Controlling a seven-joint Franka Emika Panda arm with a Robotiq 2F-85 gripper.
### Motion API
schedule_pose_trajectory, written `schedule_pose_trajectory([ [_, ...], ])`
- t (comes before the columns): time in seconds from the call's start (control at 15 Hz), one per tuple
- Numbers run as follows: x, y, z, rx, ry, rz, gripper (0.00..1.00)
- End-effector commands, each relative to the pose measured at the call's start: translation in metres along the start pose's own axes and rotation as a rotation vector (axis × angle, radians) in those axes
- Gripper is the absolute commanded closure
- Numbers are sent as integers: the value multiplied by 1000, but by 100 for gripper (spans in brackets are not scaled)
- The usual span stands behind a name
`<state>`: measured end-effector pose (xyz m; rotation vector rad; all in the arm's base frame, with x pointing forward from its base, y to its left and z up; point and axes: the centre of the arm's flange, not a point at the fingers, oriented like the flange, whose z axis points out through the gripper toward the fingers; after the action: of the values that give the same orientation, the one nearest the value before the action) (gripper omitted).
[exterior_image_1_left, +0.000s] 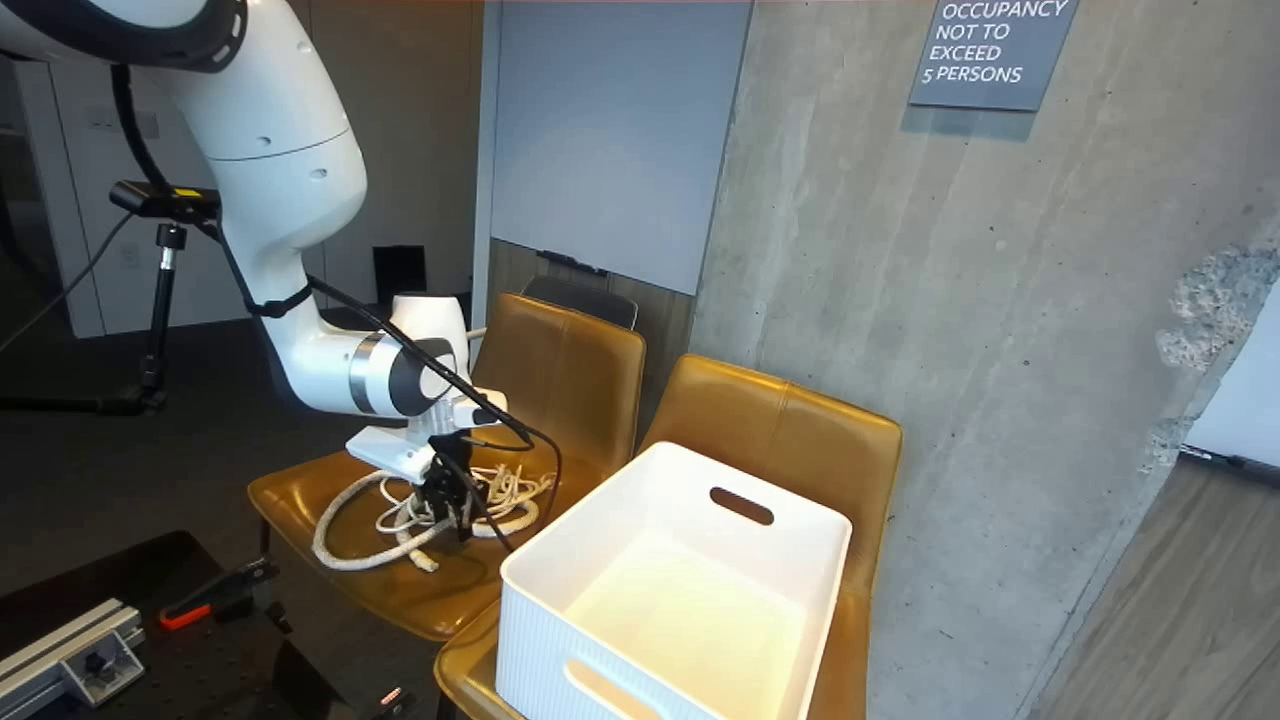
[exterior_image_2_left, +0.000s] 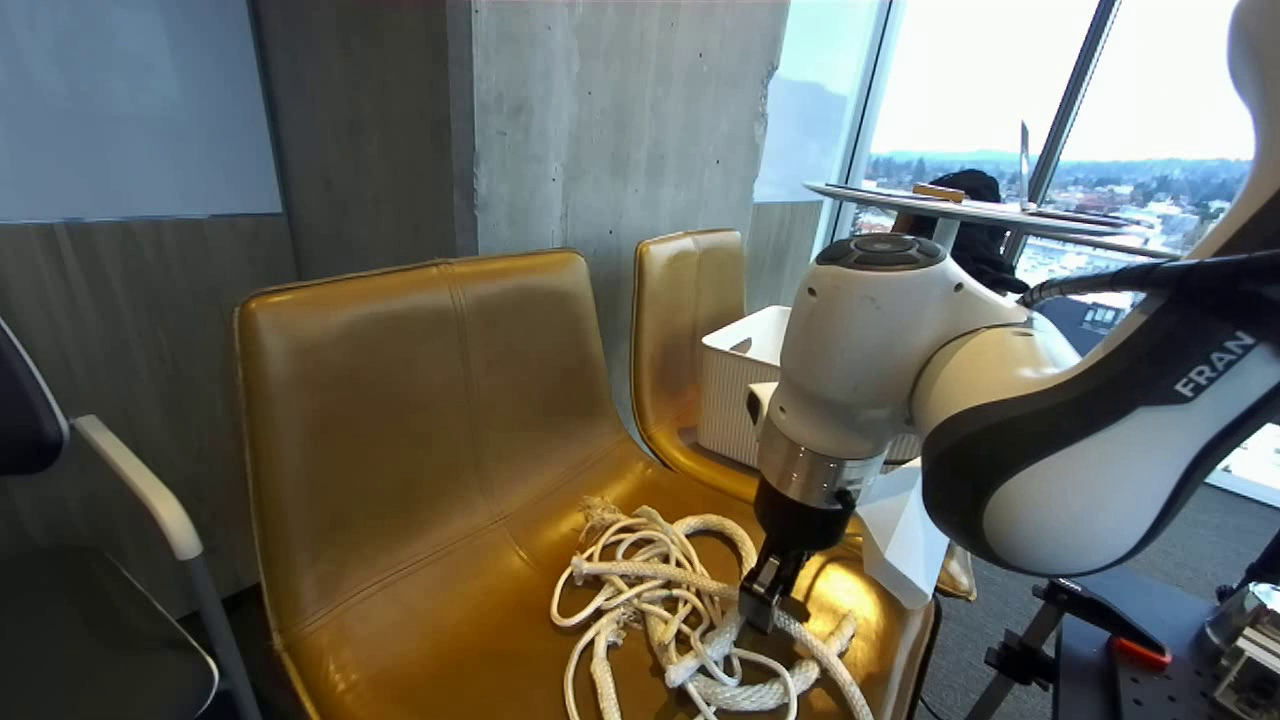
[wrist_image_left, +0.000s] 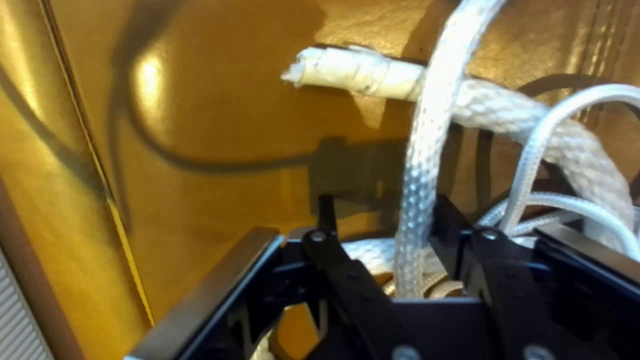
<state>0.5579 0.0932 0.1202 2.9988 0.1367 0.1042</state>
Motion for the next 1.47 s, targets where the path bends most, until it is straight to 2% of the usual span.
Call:
schedule_pose_trajectory([
  [0.0, 8, -7, -12, -2, 10, -7, 80],
  [0.13, 9, -10, -18, 2, 10, -9, 95],
  [0.2, 9, -12, -19, 3, 11, -10, 99],
  [0.47, -1, -9, -11, -9, -12, -18, 97],
  [0.6, 3, -5, -33, -13, -10, -12, 97],
  [0.73, 19, 1, -84, -30, 22, -3, 97],
  [1.0, 50, 13, -175, -67, 156, -10, 97],
  [1.4, 99, 69, -333, -206, 334, -17, 97],
])
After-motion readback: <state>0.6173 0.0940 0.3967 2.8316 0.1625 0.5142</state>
